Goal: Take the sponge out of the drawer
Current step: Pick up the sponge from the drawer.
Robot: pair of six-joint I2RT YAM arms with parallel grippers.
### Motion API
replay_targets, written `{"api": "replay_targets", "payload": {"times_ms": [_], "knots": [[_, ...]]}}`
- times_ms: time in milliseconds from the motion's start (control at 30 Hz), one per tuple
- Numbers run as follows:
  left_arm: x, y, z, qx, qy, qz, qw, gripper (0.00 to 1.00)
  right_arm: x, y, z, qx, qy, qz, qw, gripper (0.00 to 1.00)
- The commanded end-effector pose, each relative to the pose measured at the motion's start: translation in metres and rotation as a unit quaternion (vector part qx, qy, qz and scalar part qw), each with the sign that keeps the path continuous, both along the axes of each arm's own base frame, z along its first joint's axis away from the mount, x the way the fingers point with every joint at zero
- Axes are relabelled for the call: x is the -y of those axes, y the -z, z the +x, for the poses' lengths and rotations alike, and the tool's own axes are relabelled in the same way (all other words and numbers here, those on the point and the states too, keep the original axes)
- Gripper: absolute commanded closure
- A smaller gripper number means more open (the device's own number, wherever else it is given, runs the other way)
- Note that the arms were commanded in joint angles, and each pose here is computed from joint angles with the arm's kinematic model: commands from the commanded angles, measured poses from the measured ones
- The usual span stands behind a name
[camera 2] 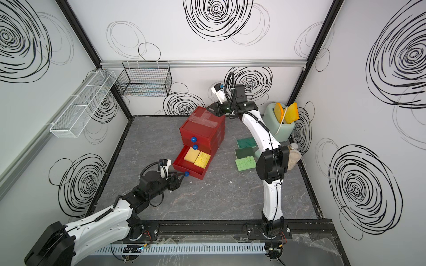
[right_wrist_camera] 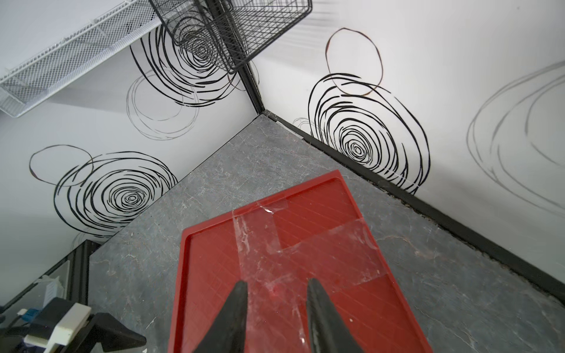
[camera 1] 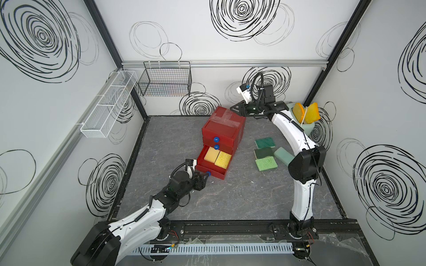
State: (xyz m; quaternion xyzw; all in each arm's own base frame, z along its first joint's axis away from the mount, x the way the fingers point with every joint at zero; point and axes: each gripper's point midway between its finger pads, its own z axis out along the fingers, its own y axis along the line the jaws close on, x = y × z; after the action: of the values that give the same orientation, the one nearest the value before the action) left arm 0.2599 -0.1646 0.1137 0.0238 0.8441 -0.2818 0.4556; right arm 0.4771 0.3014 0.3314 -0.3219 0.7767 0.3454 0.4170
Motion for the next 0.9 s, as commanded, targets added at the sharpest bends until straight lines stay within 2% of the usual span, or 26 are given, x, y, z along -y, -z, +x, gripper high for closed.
{"api": "replay_targets", "payload": {"times_ms": [0,100,267,433,600,867], "knots": [[-0.028,-0.029,0.033,0.035,-0.065,-0.002,0.997,0.35,-0.029,-0.012,-0.067,0.051,-0.036,-0.074,0.995,0.64],[-0.048,-0.044,0.053,0.058,-0.083,-0.031,0.994,0.36,-0.045,0.014,-0.109,0.088,-0.033,-0.157,0.983,0.63],[-0.077,-0.063,0.073,0.087,-0.126,-0.061,0.986,0.36,-0.062,0.055,-0.165,0.133,-0.053,-0.247,0.959,0.54],[-0.090,-0.065,0.078,0.089,-0.140,-0.067,0.984,0.36,-0.061,0.107,-0.163,0.105,-0.048,-0.310,0.944,0.54],[-0.093,-0.055,0.076,0.079,-0.142,-0.068,0.984,0.36,-0.066,0.158,-0.154,0.074,-0.058,-0.388,0.917,0.53],[-0.092,-0.052,0.077,0.074,-0.138,-0.065,0.986,0.37,-0.085,0.198,-0.159,0.061,-0.106,-0.399,0.909,0.53]]}}
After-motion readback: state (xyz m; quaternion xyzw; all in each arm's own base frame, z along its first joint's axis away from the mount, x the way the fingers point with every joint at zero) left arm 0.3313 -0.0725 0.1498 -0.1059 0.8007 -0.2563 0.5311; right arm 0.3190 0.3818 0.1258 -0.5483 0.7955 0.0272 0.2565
